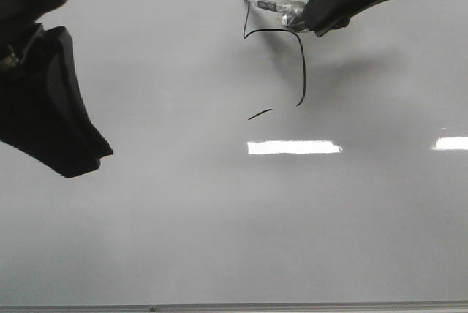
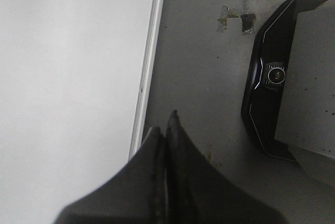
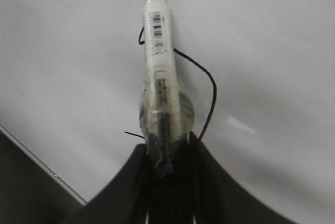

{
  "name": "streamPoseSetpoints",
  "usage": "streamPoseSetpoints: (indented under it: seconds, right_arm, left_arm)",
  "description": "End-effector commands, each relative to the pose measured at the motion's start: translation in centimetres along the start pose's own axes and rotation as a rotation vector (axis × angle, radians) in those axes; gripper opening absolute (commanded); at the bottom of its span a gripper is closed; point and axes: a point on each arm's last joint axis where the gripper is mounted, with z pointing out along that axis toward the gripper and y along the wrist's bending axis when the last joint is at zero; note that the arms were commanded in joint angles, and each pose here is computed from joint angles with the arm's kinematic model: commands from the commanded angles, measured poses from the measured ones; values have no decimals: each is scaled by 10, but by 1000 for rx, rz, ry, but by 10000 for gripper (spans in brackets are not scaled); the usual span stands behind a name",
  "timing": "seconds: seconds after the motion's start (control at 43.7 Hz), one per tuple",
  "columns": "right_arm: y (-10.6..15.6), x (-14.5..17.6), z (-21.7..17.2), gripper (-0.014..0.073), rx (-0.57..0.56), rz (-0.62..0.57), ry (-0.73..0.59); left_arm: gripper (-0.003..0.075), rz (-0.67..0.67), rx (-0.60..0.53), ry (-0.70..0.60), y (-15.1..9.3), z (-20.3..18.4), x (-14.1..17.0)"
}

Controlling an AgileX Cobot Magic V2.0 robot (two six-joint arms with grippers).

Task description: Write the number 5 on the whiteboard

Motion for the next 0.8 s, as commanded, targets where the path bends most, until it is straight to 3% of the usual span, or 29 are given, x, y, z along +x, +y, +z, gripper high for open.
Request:
streamPoseSetpoints:
  seconds: [0.0,0.389,0.641,0.779]
  right_arm:
    - [-1,-19,-17,-63,38,-1,-120]
    - [-49,-6,-61,-63,169,85,-97]
    - [-3,-3,-85,-63,66,-234,-10]
    - [19,5,-80,-63,15,-455,106]
  left_arm:
    - [-20,-12,-39,-79,3,-15,-8]
    - [-20,-12,-39,-79,3,-15,-8]
    - [-11,-8,-32,-65,4,-20,-10]
    - [117,-10,-18,-63,8,-38,-18]
